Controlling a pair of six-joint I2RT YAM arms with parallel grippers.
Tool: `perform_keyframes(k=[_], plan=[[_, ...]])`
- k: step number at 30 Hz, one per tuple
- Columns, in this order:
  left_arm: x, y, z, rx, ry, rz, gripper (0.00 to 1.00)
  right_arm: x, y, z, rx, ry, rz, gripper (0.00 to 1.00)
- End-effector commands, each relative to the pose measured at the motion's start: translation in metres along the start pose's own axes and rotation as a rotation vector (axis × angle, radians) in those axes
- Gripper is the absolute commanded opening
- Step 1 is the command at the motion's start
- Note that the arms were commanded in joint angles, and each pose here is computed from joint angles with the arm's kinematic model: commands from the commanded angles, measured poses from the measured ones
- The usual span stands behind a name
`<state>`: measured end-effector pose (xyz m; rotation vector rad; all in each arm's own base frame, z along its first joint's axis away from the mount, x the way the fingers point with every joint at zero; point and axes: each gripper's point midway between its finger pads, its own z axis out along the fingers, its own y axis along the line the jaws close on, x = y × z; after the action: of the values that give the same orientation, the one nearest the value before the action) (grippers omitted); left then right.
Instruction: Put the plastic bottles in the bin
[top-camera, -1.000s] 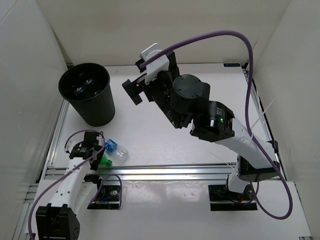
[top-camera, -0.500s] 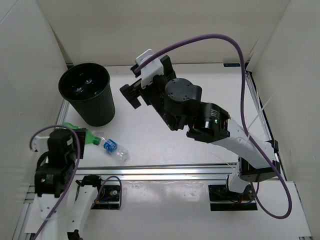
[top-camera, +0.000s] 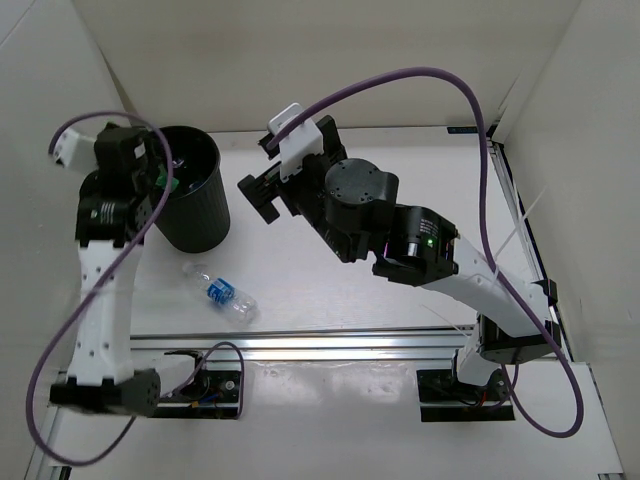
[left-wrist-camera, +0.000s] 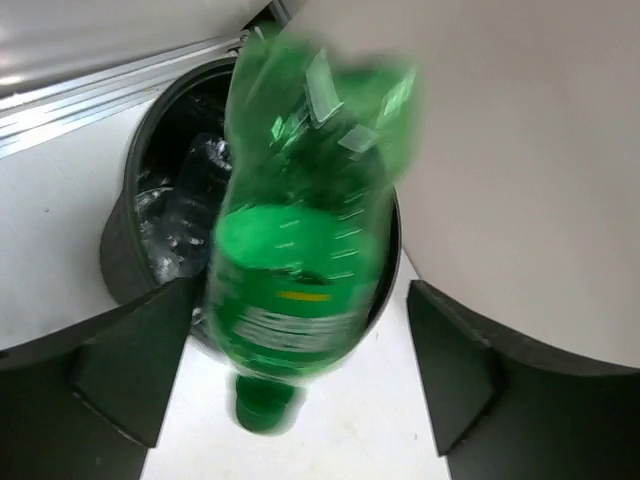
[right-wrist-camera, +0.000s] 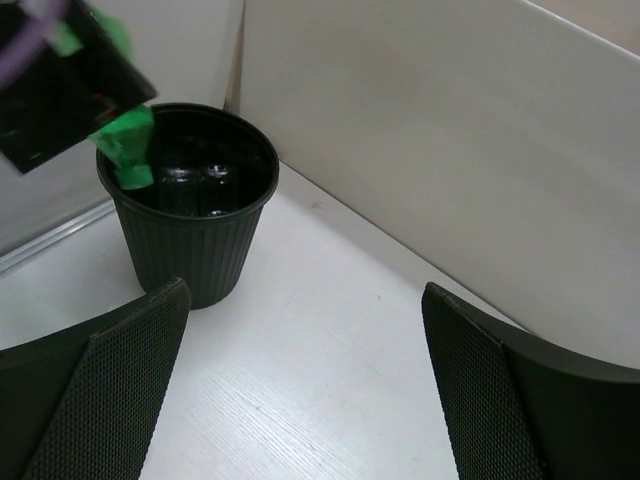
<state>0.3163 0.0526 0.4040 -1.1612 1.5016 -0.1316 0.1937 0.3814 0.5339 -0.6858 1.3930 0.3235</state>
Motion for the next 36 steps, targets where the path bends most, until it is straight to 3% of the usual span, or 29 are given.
perform_keyframes(k=[1,5,9,10,11,12,13,14,16,17,20,25,30,36], plan=[[-0.020,-0.023,0.023,0.000,-0.081,0.056,1.00,-0.009,-0.019,-0.015,0.013,-0.012,0.013,1.00],[-0.034,-0.019,0.032,-0.085,-0.128,0.097,1.00,-0.001,-0.031,-0.021,0.057,0.026,-0.001,1.00],[-0.047,-0.012,-0.025,0.054,-0.107,0.035,1.00,0.010,-0.035,-0.022,0.093,0.061,-0.026,1.00],[-0.032,-0.011,-0.036,0.117,-0.031,0.028,1.00,0.013,-0.036,-0.021,0.106,0.071,-0.033,1.00],[0.005,0.015,-0.028,0.083,0.057,0.058,1.00,0.014,-0.036,-0.021,0.106,0.071,-0.033,1.00],[0.011,0.028,-0.051,0.133,0.082,-0.001,1.00,0.021,-0.033,-0.020,0.113,0.089,-0.038,1.00],[0.040,0.044,-0.057,0.136,0.183,-0.006,1.00,0.022,-0.036,-0.018,0.122,0.090,-0.018,1.00],[0.085,0.083,-0.048,0.058,0.287,0.013,1.00,0.024,-0.033,-0.017,0.112,0.094,-0.024,1.00],[0.118,0.108,-0.064,0.089,0.386,-0.032,1.00,0.024,-0.029,-0.015,0.100,0.092,-0.024,1.00],[0.157,0.133,-0.064,0.053,0.497,-0.017,1.00,0.028,-0.023,-0.012,0.086,0.103,-0.038,1.00],[0.198,0.175,-0.065,0.002,0.576,-0.046,1.00,0.028,-0.018,-0.009,0.058,0.095,0.007,1.00],[0.243,0.205,-0.038,-0.015,0.610,-0.015,1.00,0.036,-0.005,-0.008,0.007,0.120,0.016,1.00],[0.271,0.206,-0.023,-0.035,0.687,-0.040,1.00,0.037,-0.009,-0.011,0.016,0.131,0.017,1.00],[0.291,0.222,-0.003,-0.114,0.722,0.048,1.00,0.043,-0.020,-0.016,0.057,0.152,-0.020,1.00]])
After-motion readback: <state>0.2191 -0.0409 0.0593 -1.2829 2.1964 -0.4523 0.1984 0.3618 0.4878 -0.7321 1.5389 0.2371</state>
